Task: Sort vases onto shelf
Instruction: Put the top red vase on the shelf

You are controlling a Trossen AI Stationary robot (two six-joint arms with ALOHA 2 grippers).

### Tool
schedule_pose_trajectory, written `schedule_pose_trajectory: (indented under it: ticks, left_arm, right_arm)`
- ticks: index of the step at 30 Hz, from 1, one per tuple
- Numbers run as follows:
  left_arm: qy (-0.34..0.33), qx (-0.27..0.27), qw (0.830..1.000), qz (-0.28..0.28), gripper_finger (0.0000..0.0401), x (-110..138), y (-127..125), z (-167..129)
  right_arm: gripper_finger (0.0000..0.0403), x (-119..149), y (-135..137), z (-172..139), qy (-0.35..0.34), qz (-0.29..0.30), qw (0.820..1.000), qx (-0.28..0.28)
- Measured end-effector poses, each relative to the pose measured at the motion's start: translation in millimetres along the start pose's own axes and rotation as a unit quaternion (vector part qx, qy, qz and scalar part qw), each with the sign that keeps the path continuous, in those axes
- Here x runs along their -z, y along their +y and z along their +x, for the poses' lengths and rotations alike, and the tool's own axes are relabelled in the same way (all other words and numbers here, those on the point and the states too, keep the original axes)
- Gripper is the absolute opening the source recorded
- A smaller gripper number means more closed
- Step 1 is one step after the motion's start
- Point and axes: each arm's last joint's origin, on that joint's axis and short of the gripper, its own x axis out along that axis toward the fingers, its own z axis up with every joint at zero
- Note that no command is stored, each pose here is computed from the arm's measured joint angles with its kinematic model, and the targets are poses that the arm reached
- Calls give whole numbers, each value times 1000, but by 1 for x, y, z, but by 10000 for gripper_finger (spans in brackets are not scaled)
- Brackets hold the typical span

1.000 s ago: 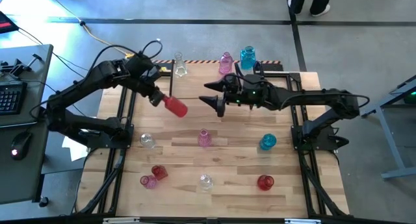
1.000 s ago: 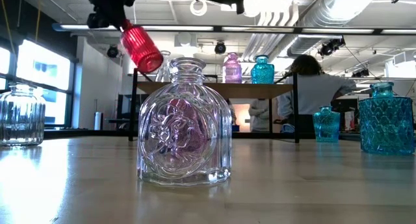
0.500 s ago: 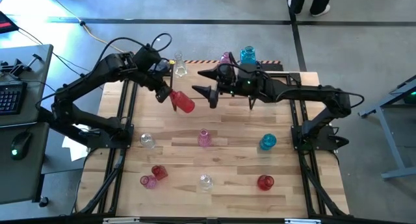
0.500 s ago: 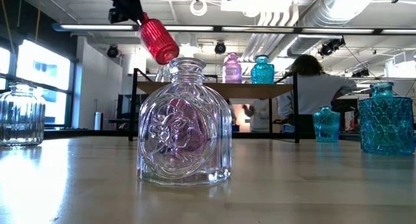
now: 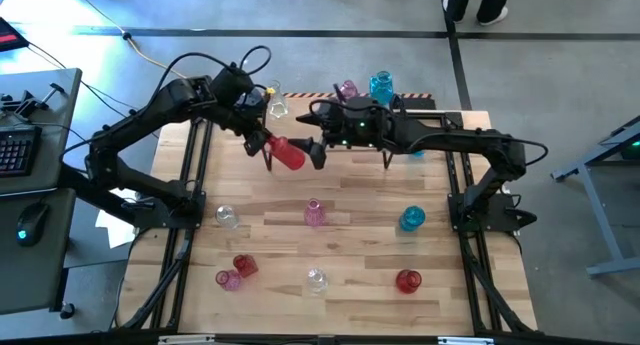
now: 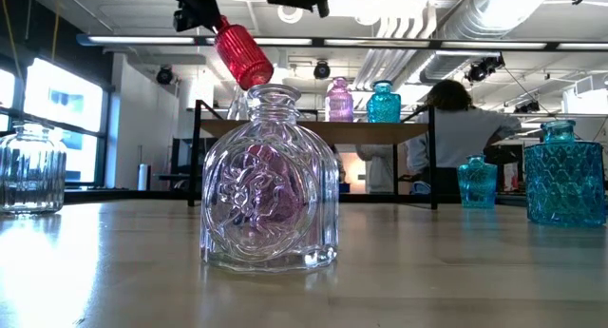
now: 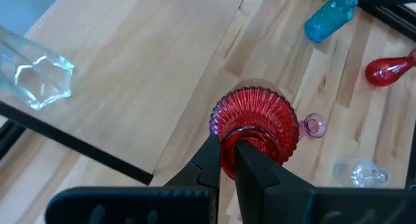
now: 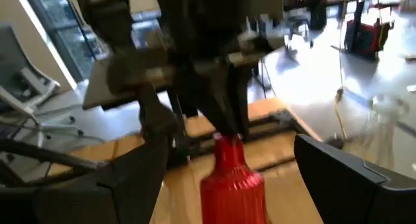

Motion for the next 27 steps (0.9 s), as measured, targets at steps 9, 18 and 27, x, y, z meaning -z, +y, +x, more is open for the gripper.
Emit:
schedule_pose_trajectory:
  ticks: [9,18,27]
  left_arm:
    - [4,8,1000,19,10,1,-13,3]
    - [24,10,999,38,10,-1,-25,18]
    - [32,26,998,55,10,-3,-41,32]
  right_arm:
    - [319,20,0,20,35,34,999,-8]
    - [319,33,11,30,57,43,997,-25]
    - [319,43,24,32,84,43,995,-36]
